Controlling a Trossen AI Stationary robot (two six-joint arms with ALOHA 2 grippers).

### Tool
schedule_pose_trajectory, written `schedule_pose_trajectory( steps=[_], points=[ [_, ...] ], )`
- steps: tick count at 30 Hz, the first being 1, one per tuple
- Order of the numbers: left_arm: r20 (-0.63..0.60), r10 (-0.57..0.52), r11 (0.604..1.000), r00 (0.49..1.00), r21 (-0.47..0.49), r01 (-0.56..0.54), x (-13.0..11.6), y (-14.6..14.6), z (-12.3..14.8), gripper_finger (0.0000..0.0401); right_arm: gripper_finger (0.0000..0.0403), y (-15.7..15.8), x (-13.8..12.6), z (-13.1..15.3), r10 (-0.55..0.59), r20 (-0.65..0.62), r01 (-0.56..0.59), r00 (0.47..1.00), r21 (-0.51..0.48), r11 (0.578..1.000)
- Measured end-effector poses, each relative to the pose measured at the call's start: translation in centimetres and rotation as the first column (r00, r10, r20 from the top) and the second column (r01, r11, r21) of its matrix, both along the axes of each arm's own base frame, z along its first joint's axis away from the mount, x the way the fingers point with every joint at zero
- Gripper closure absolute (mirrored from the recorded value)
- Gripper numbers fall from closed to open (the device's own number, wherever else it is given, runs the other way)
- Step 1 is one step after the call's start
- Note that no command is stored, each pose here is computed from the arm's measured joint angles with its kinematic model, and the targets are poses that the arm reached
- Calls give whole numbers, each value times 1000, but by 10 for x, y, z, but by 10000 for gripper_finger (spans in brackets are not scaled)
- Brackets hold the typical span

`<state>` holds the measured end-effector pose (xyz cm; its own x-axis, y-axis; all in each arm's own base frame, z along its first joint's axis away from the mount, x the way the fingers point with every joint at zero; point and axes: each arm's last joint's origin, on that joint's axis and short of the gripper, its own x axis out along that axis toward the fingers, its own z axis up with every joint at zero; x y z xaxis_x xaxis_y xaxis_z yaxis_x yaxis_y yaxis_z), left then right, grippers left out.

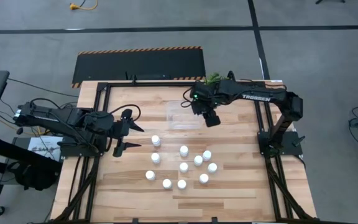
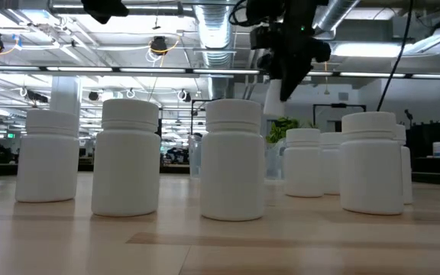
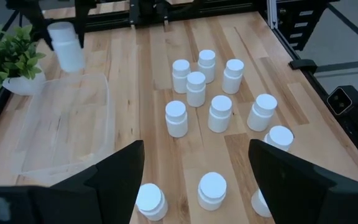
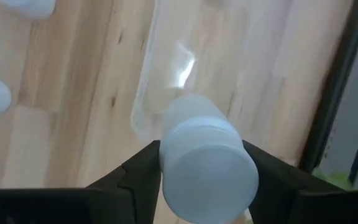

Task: Pick and place pill bottles into a basket
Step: Put the white medicine bottle into the transparent bin

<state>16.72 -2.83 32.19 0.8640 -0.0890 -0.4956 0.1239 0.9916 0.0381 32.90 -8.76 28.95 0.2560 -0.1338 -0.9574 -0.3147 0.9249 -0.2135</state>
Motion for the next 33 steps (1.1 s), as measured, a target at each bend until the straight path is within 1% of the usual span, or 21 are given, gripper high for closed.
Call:
schedule_pose_trajectory(
  steps=[2, 4, 9, 17, 22, 29, 31, 33],
  points=[
    [-1, 4, 1000, 1000, -7, -4, 0, 0, 0, 122, 232, -3, 7, -7, 8, -11, -8, 1000, 0, 1000],
    [0, 5, 1000, 1000, -8, -5, 0, 0, 0, 122, 230, -4, 13, -16, 14, -51, -13, 999, 11, 1000],
    [-2, 6, 1000, 1000, -8, -6, 0, 0, 0, 122, 219, -9, 33, -23, 38, -51, -37, 998, 13, 999],
    [-2, 7, 1000, 1000, -7, -7, 0, 0, 0, 122, 229, -16, 58, -38, 100, -74, -99, 992, 11, 995],
    [-2, 8, 1000, 1000, -7, -8, 0, 0, 0, 122, 219, -19, 68, -56, 111, -110, -109, 988, 24, 994],
    [-1, 10, 1000, 1000, -6, -10, 0, 0, 0, 122, 229, -21, 77, -81, 120, -152, -114, 981, 49, 992],
    [-2, 10, 1000, 1000, -5, -10, 0, 0, 0, 122, 226, -23, 76, -84, 119, -156, -110, 981, 67, 992],
    [-2, 10, 1000, 1000, -5, -10, 0, 0, 0, 122, 221, -23, 78, -83, 121, -133, -113, 984, 64, 992]
  ],
)
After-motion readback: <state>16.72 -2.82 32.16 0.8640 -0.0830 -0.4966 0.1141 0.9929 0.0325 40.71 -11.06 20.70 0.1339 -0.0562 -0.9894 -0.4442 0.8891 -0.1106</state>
